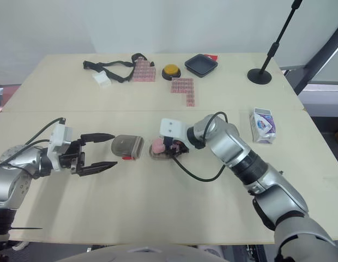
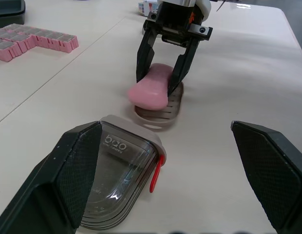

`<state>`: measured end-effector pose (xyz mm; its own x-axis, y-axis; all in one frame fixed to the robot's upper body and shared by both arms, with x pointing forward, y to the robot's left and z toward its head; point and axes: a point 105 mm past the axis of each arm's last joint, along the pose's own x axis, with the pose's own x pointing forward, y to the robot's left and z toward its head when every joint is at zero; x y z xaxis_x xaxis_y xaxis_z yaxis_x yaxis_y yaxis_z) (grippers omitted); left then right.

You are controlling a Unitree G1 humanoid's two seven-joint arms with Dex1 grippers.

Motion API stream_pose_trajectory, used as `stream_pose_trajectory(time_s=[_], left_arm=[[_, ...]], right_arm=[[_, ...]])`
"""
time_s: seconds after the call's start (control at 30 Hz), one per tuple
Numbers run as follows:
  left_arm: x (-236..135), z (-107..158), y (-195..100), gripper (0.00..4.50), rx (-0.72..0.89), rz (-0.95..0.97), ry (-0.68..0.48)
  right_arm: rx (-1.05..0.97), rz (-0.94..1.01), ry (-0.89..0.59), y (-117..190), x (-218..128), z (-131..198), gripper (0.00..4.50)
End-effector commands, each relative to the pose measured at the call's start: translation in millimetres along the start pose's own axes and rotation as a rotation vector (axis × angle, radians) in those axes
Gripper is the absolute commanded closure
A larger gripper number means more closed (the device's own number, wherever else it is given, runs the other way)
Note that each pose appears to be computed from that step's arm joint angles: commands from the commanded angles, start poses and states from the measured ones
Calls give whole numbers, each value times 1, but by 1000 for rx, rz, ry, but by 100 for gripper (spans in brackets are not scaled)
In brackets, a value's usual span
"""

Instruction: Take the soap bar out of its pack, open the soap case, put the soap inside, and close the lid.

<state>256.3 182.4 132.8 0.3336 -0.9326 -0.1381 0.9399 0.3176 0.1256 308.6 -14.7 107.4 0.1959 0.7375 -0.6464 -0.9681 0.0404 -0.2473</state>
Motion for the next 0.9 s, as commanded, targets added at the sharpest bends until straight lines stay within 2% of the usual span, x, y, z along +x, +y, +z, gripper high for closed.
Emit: stream_pose_trajectory(time_s=[0.03,0.4,0.7,0.9], left_arm=[[1,9,0,0,33,-2,-18],[1,8,0,0,25,-3,-18],[3,8,2,0,19,-6,-22],[4,8,1,0,19,-11,-24]], right_arm=[[-42,-19,-29,-5,-3,12,288],[-81,9,-31,-2,-9,15,288],[-153,107,-14,12,-11,17,288],[-181,92,0,8,-9,15,288]])
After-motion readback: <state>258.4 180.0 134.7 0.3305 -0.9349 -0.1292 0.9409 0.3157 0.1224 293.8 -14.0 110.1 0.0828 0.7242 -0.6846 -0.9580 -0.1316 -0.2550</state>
